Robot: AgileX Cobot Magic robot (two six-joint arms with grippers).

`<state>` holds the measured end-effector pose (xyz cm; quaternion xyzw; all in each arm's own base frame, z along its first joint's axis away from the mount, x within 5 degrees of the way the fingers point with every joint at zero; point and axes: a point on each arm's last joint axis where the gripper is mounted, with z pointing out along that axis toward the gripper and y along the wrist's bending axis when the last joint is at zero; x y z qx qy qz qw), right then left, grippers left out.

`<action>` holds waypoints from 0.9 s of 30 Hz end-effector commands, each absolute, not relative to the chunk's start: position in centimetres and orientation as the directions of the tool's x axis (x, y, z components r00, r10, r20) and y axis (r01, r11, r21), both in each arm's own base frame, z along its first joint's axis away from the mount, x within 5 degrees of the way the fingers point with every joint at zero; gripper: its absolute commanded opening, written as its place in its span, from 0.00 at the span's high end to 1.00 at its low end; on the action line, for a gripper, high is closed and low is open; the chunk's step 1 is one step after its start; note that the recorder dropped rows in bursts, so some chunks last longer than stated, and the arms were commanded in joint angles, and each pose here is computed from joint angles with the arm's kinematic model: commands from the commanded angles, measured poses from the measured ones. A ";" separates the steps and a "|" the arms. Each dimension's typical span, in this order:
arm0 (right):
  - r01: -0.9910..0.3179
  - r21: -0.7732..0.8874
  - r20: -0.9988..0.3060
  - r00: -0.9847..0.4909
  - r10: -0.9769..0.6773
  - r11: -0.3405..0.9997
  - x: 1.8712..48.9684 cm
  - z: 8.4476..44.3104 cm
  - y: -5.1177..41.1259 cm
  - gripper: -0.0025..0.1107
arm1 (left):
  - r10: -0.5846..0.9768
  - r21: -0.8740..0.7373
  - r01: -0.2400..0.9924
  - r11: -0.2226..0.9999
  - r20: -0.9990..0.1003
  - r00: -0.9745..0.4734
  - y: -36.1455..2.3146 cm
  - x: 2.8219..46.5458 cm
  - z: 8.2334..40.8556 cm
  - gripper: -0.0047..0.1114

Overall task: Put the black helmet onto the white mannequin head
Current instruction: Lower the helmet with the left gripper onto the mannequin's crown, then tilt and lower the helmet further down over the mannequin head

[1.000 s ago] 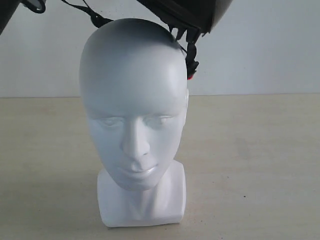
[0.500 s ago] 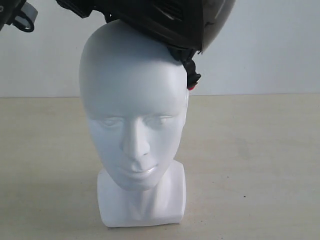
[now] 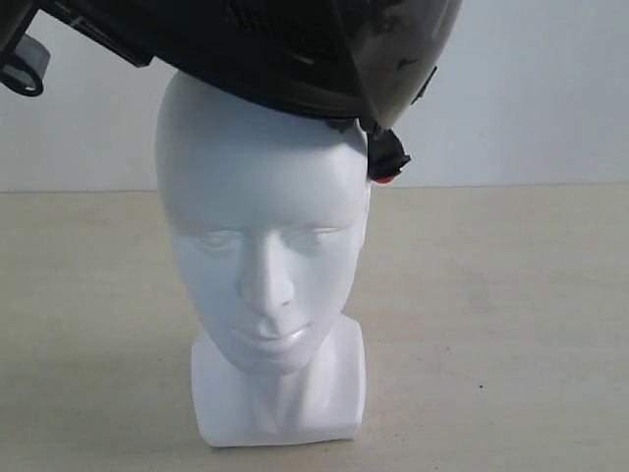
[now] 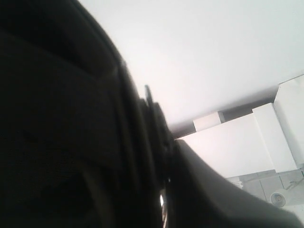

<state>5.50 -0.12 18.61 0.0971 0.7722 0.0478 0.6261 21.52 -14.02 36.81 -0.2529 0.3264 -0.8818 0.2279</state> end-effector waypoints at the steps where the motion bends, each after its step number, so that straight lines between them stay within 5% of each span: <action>1: 0.094 0.188 -0.963 -0.178 0.202 0.978 5.5 18.8 -0.2 0.98 | -0.544 -0.663 0.233 -0.712 0.311 -0.779 -13.8 21.0 37.2 0.92; 27: 0.094 0.188 -0.963 -0.178 0.202 0.978 5.5 18.8 -0.2 0.98 | -0.611 -0.684 0.295 -0.667 0.275 -0.743 -12.1 22.1 37.1 0.92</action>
